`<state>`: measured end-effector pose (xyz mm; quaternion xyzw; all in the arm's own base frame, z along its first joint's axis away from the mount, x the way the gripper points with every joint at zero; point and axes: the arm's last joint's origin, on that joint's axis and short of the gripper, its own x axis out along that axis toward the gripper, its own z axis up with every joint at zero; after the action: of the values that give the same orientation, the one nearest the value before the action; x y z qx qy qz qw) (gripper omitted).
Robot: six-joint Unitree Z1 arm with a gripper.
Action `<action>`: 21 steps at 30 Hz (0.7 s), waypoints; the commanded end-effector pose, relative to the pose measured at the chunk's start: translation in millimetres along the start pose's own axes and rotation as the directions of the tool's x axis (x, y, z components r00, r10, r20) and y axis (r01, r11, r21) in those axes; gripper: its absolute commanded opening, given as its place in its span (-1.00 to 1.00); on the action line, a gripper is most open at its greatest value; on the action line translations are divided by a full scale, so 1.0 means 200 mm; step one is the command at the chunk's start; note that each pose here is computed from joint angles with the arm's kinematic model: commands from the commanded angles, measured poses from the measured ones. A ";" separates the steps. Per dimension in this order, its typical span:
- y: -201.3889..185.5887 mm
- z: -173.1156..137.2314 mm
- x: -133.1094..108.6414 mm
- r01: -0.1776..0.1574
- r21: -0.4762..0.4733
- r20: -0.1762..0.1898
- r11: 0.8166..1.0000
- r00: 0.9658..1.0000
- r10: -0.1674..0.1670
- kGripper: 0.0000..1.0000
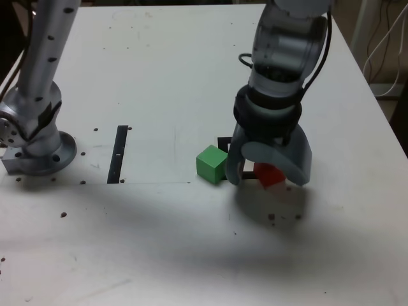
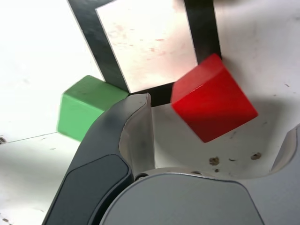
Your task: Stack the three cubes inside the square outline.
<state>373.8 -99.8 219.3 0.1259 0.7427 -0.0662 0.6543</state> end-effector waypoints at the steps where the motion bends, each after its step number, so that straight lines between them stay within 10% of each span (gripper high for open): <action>1: 0.00 0.02 0.03 0.004 0.007 -0.010 1.000 1.000 -0.004 0.92; 21: 0.05 0.06 0.10 -0.027 0.044 -0.031 0.999 0.999 0.028 0.29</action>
<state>383.8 -92.4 201.6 0.1502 0.7489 -0.0726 0.6413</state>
